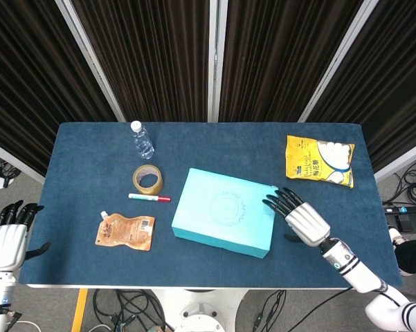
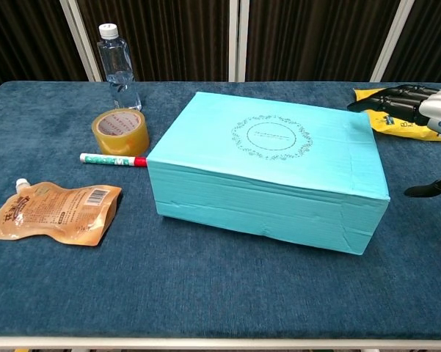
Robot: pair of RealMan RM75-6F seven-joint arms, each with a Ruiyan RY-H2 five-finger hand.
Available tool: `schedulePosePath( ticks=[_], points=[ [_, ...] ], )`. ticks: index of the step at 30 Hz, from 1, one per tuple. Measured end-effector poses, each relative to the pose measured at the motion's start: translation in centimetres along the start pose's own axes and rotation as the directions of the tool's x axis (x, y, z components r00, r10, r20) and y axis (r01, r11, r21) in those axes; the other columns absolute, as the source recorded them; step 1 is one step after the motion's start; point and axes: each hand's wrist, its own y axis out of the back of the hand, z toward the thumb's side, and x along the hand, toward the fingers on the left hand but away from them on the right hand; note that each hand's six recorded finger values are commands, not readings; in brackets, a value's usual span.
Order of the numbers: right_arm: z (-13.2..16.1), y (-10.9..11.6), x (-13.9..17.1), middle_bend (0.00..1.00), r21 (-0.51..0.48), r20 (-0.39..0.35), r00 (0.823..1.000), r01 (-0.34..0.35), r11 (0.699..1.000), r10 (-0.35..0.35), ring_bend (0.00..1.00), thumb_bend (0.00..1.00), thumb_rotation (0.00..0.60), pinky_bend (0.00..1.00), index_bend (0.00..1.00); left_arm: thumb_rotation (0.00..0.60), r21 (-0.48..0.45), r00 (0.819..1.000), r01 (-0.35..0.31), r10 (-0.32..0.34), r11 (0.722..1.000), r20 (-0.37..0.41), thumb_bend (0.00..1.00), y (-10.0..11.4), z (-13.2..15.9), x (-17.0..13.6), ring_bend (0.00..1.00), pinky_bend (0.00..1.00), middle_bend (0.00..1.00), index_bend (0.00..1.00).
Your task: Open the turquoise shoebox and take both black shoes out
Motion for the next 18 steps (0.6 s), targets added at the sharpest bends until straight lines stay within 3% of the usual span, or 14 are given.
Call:
schedulePosePath(
  ticks=[7, 13, 18],
  points=[
    [-1.1, -0.5, -1.6, 0.11, 0.058, -0.006, 1.000, 0.000, 0.998, 0.001, 0.00, 0.00, 0.600, 0.00, 0.00, 0.600, 0.004, 1.000, 0.000, 0.000, 1.000, -0.008, 0.02, 0.2, 0.0, -0.2, 0.08, 0.12, 0.18, 0.23],
    [-1.4, -1.1, -3.4, 0.13, 0.131, -0.042, 0.999, 0.034, 0.991, -0.029, 0.00, 0.00, 0.600, 0.00, 0.04, 0.600, 0.007, 1.000, -0.002, 0.002, 1.000, -0.014, 0.02, 0.5, 0.0, -0.4, 0.08, 0.12, 0.18, 0.23],
    [-1.0, -1.4, -4.5, 0.16, 0.136, -0.074, 0.994, 0.088, 0.987, -0.078, 0.00, 0.00, 0.600, 0.00, 0.10, 0.600, 0.010, 1.000, 0.001, -0.001, 1.000, -0.013, 0.02, 0.5, 0.2, -0.5, 0.08, 0.12, 0.18, 0.23]
  ],
)
